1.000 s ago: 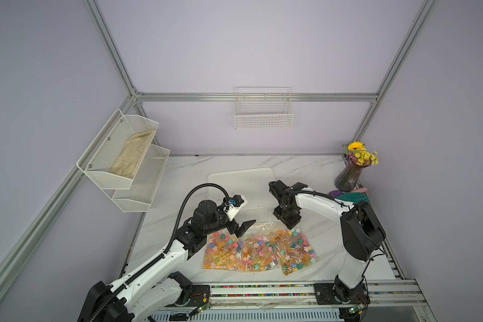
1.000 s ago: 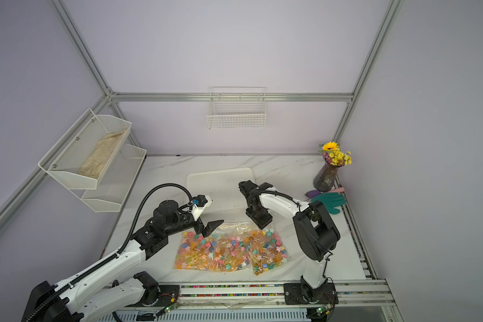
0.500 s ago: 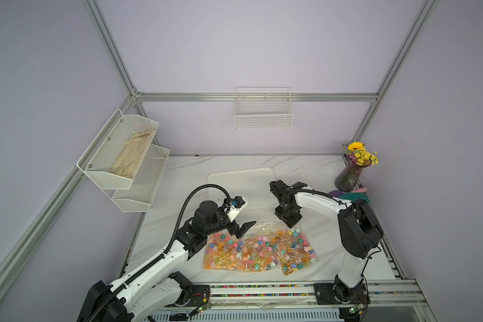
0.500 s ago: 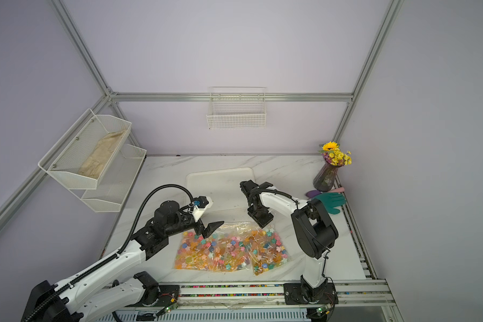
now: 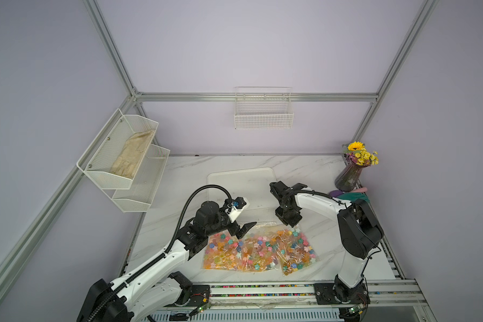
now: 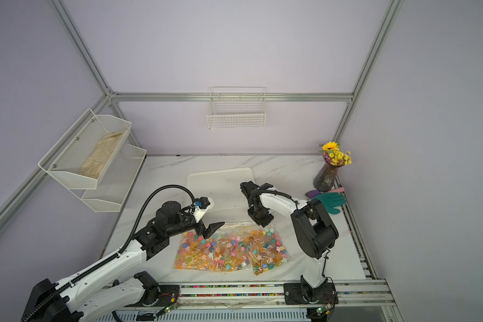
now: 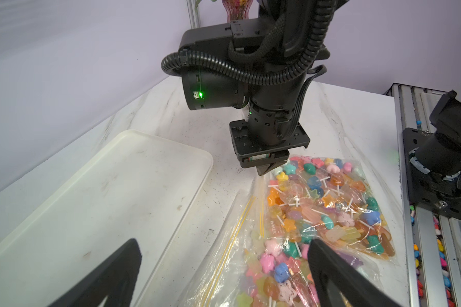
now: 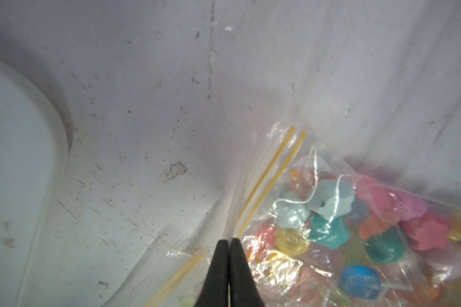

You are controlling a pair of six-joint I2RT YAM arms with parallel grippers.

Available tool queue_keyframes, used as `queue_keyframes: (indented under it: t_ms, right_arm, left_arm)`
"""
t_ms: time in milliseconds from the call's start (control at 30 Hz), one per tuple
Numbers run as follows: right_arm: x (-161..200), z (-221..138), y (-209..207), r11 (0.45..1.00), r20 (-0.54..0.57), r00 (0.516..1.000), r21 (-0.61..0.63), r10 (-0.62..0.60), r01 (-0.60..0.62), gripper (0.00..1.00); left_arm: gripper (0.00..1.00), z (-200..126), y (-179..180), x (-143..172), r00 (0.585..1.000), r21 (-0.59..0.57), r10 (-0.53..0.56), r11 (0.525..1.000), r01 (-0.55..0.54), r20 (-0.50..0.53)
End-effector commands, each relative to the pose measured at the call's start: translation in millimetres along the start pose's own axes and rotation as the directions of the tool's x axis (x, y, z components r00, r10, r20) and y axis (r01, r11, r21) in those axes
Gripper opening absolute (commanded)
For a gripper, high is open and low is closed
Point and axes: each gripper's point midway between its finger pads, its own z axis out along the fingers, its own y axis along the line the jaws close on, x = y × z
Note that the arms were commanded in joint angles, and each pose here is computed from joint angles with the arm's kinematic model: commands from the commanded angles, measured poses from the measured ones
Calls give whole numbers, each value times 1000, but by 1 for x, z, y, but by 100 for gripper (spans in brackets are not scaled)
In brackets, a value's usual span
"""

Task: Pour candies out of the ziploc bag
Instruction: Move the ziploc bag to the center of the board.

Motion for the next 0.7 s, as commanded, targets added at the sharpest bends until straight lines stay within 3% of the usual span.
queue_keyframes:
  t_ms: [0, 200, 333, 533, 667]
  right_arm:
    - [-3, -7, -1, 1000, 12, 1000, -21, 22, -22, 2]
    - [-7, -7, 4, 999, 37, 999, -39, -16, 17, 0]
    - [-20, -12, 22, 991, 106, 987, -52, -117, 123, 0]
    - [-24, -20, 61, 935, 174, 927, -69, -331, 347, 0]
    - [-12, -18, 83, 872, 186, 865, -69, -465, 484, 0]
  left_arm:
    - [97, 0, -1, -4, 999, 2, 31, 1000, -31, 8]
    - [96, 1, -2, -4, 1000, 3, 28, 1000, -28, 1]
    - [96, 0, 2, -6, 1000, -18, 10, 1000, -10, 1]
    - [96, -4, 15, -12, 998, -94, -55, 994, 55, -4]
    - [96, -13, 35, -15, 990, -212, -138, 967, 138, 11]
